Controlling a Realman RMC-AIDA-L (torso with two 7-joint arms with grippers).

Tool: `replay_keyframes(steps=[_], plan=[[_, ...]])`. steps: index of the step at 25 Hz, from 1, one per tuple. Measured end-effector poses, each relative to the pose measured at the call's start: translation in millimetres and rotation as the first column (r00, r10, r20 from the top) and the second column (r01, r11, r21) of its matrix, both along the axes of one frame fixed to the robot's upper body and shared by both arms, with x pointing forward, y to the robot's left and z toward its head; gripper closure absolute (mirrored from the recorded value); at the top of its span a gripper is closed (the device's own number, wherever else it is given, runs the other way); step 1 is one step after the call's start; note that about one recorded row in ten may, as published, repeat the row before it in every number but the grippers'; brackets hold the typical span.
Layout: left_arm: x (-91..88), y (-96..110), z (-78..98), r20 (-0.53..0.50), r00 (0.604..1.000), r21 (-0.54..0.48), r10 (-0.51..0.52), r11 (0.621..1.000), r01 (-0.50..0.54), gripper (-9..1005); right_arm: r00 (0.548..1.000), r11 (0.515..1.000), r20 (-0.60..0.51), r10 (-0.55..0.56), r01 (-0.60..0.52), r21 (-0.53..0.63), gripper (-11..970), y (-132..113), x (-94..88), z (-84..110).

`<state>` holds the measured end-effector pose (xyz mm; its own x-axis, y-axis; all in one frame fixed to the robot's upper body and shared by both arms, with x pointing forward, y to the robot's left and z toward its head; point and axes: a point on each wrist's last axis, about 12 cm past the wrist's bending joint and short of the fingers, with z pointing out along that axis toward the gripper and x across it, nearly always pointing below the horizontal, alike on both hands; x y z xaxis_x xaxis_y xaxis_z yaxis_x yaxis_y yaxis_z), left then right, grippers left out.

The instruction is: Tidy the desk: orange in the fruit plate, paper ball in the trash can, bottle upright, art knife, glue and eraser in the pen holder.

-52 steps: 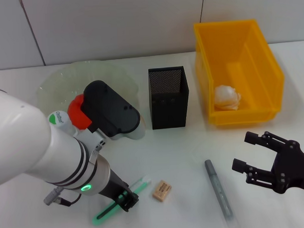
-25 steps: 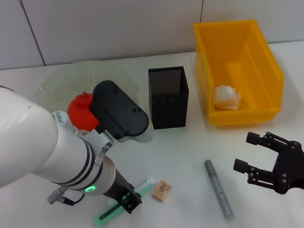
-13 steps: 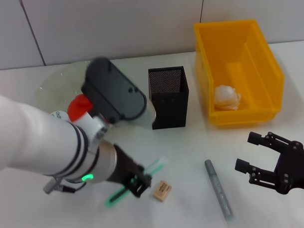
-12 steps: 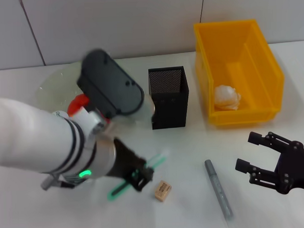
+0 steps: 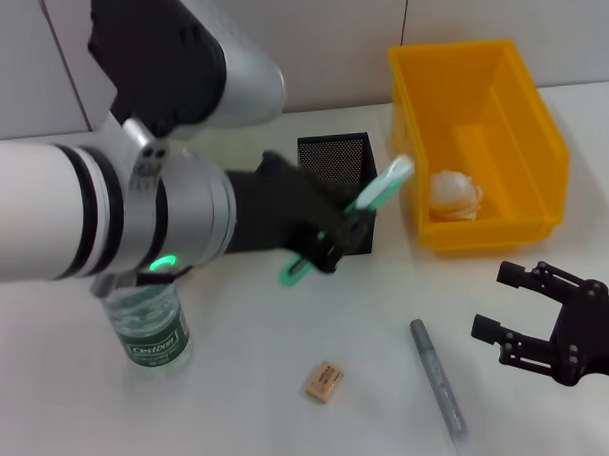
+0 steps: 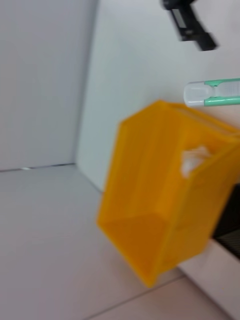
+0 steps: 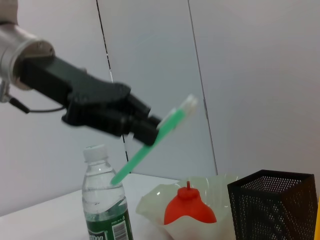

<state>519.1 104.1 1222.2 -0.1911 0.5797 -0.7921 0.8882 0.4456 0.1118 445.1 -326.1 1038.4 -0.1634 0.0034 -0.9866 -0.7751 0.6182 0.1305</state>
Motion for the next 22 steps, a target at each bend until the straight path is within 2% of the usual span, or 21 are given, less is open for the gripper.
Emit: replay_keyframes(steps=[5,8,9,13,14,22], plan=[[6.9,-6,5.8,0.102,0.995,-0.089,0.005,0.996,0.004,781,1.0,1.0,-0.002,-0.002,0.002,0.0,150,0,-0.6,-0.4],[10.4,-11,4.7,0.172,0.985,-0.18,0.034,0.984,-0.003,777,1.0,1.0,-0.002,-0.003,0.003,-0.001,150,0,-0.3,-0.5],[13.3,-14,0.3,0.214,0.975,-0.249,0.058,0.968,-0.003,776,1.0,1.0,-0.001,-0.002,0.002,0.0,150,0,0.1,-0.3],[17.9,-18,-8.8,0.25,0.963,-0.323,0.098,0.946,-0.012,771,1.0,1.0,-0.001,-0.002,0.002,0.001,150,1,0.4,-0.4],[20.7,-23,-16.1,0.268,0.956,-0.362,0.123,0.932,-0.018,769,1.0,1.0,-0.001,-0.002,0.002,0.001,150,1,0.4,-0.4],[22.6,-47,-41.8,0.337,0.92,-0.392,0.199,0.918,-0.055,758,1.0,1.0,0.0,0.0,0.0,0.002,150,2,1.4,-0.2]])
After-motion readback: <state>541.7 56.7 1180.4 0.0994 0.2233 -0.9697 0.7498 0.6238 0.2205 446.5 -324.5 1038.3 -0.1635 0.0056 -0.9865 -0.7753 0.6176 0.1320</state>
